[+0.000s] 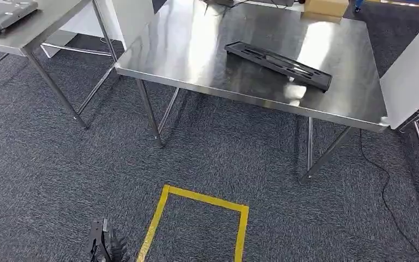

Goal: Take the parts from the cabinet and place them on the table.

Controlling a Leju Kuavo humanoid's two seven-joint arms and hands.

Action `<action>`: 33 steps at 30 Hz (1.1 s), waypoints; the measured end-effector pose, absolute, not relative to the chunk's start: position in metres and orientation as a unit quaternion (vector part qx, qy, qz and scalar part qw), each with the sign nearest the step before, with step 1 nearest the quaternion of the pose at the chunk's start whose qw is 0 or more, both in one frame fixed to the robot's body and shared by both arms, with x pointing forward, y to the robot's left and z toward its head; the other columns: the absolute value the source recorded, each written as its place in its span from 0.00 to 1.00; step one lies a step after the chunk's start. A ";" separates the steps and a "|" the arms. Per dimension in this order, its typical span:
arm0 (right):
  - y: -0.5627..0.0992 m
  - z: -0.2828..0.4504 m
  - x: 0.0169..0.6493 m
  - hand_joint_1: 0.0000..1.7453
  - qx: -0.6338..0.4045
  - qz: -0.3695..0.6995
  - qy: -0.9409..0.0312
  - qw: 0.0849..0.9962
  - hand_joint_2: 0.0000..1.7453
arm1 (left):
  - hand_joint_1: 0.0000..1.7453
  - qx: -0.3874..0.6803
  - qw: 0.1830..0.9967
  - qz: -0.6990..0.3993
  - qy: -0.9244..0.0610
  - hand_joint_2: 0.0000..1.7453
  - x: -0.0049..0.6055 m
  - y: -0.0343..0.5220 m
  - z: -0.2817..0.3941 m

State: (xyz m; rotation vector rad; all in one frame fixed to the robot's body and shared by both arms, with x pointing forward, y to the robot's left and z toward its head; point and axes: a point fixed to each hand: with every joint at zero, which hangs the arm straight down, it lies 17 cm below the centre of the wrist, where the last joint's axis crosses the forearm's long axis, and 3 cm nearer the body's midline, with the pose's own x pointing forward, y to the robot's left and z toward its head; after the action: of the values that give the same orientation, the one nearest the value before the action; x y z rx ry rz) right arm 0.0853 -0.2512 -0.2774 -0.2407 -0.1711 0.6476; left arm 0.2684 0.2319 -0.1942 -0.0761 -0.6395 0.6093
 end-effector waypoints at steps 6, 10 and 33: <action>-0.248 -0.277 0.086 0.00 -0.116 0.325 -0.085 0.935 0.00 | 0.00 -0.036 0.902 0.297 -0.312 0.00 0.272 0.227 -0.191; -0.247 -0.277 0.086 0.00 -0.115 0.326 -0.085 0.934 0.00 | 0.00 -0.036 0.902 0.297 -0.312 0.00 0.273 0.227 -0.190; -0.248 -0.276 0.091 0.00 -0.124 0.376 -0.088 0.914 0.00 | 0.00 -0.024 0.898 0.300 -0.320 0.00 0.281 0.218 -0.182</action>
State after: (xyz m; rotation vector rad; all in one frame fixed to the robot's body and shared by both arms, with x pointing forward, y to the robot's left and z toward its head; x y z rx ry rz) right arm 0.0912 -0.2476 -0.2760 -0.2553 -0.1811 0.7740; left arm 0.2813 0.2180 -0.1817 -0.0495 -0.6624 0.6215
